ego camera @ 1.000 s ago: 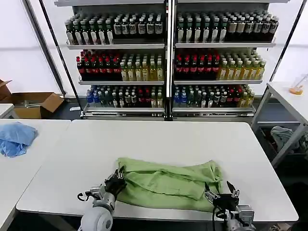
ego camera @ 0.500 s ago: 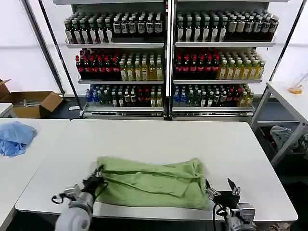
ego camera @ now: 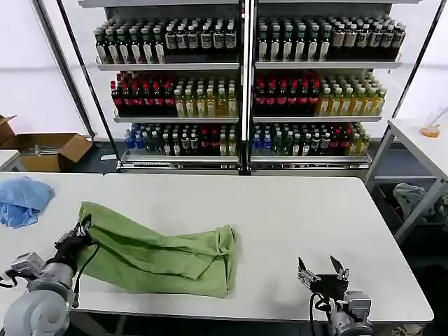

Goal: Fold and organize the clothes.

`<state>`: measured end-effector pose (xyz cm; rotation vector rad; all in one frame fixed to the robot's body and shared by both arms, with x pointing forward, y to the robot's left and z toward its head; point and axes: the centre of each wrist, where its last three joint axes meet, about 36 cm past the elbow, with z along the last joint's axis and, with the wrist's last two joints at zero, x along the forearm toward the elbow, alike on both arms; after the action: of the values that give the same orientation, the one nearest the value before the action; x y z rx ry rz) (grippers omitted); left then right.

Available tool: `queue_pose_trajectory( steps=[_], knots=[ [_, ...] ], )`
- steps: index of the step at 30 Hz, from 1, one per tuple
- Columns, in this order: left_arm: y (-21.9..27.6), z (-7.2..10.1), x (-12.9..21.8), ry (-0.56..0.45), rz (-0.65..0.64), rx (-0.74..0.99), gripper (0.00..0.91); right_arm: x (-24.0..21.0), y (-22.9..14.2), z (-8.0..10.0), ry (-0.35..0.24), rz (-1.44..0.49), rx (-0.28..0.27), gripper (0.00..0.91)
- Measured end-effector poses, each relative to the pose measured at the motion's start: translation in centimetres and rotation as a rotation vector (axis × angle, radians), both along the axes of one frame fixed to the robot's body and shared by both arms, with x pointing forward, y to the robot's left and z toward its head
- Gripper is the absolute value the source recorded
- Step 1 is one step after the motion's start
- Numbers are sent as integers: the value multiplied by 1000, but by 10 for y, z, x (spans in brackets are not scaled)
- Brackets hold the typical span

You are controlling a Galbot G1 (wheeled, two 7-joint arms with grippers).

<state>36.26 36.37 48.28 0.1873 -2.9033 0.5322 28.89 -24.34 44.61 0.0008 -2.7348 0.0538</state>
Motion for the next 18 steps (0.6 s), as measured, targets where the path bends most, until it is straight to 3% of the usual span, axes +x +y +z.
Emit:
queue_pose_trajectory(
  steps=[6, 18],
  knots=[
    [-28, 6, 6, -22, -92, -159, 40, 3, -2, -1, -1, 2, -9, 907],
    [-96, -14, 20, 26, -222, -319, 40, 7, -4, -1, -5, -6, -4, 907]
  ],
)
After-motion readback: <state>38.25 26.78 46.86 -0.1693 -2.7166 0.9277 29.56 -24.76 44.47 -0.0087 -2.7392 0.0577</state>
